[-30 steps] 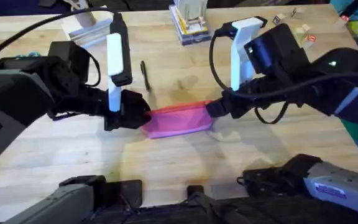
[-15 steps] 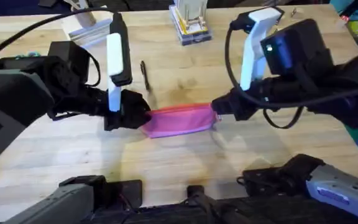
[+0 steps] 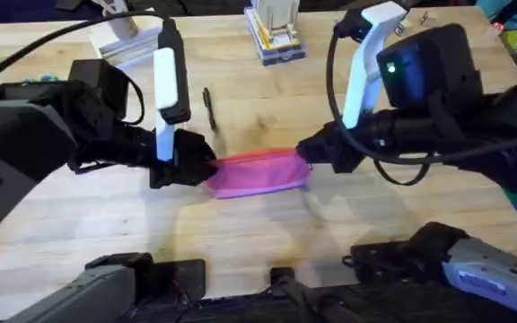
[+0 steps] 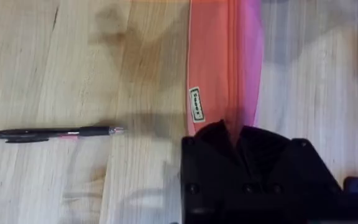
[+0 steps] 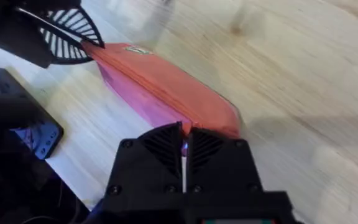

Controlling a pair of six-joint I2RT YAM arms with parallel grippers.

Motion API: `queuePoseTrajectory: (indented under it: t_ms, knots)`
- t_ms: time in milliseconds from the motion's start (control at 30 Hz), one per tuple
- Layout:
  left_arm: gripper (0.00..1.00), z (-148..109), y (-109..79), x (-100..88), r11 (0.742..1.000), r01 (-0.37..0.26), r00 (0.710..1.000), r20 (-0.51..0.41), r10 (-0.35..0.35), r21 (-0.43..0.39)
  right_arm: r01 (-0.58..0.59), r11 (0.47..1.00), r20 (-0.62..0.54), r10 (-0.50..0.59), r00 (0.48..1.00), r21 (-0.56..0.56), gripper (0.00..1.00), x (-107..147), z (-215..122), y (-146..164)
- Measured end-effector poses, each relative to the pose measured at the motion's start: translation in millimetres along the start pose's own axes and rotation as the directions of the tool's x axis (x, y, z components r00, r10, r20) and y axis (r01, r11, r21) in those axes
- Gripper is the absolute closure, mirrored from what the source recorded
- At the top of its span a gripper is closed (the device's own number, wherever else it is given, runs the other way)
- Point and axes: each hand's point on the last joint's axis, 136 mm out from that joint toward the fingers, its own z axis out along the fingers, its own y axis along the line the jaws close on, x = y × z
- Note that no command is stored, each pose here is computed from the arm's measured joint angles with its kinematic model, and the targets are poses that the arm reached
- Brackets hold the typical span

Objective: Unzip the bag, pick up the pens from the table one at a time and place them inside, then zip the bag closed.

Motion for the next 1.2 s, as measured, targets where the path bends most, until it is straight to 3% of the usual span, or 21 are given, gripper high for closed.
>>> queuePoseTrajectory:
  t_ms: [167, 767, 1033, 1067, 1200]
  knots:
    - [0.959, 0, 0.5, 0.2, 1.0, -0.002, 1.0, -0.002, 0.002, -0.002, 0.019, 0.999, -0.003, -0.019, 1.0, -0.035, 0.971, -6, 16, 14]
    - [0.959, 0, 0.6, 0.1, 1.0, -0.002, 1.0, -0.001, 0.002, -0.002, 0.127, 0.965, 0.007, -0.129, 0.992, -0.229, 0.972, -42, 78, 112]
    - [0.959, 0, 0.5, -0.3, 1.0, -0.002, 1.0, 0.001, 0.002, -0.002, 0.133, 0.962, -0.009, -0.139, 0.99, -0.24, 0.957, -44, 84, 122]
    - [0.959, 0, 0.5, -0.4, 1.0, -0.002, 1.0, 0.001, 0.002, -0.002, 0.127, 0.963, -0.013, -0.134, 0.991, -0.239, 0.872, -44, 84, 121]
    - [0.959, 0, 0.0, -0.4, 1.0, -0.001, 1.0, 0.002, 0.001, 0.0, 0.1, 0.97, -0.031, -0.11, 0.994, -0.221, 0.29, -46, 78, 111]
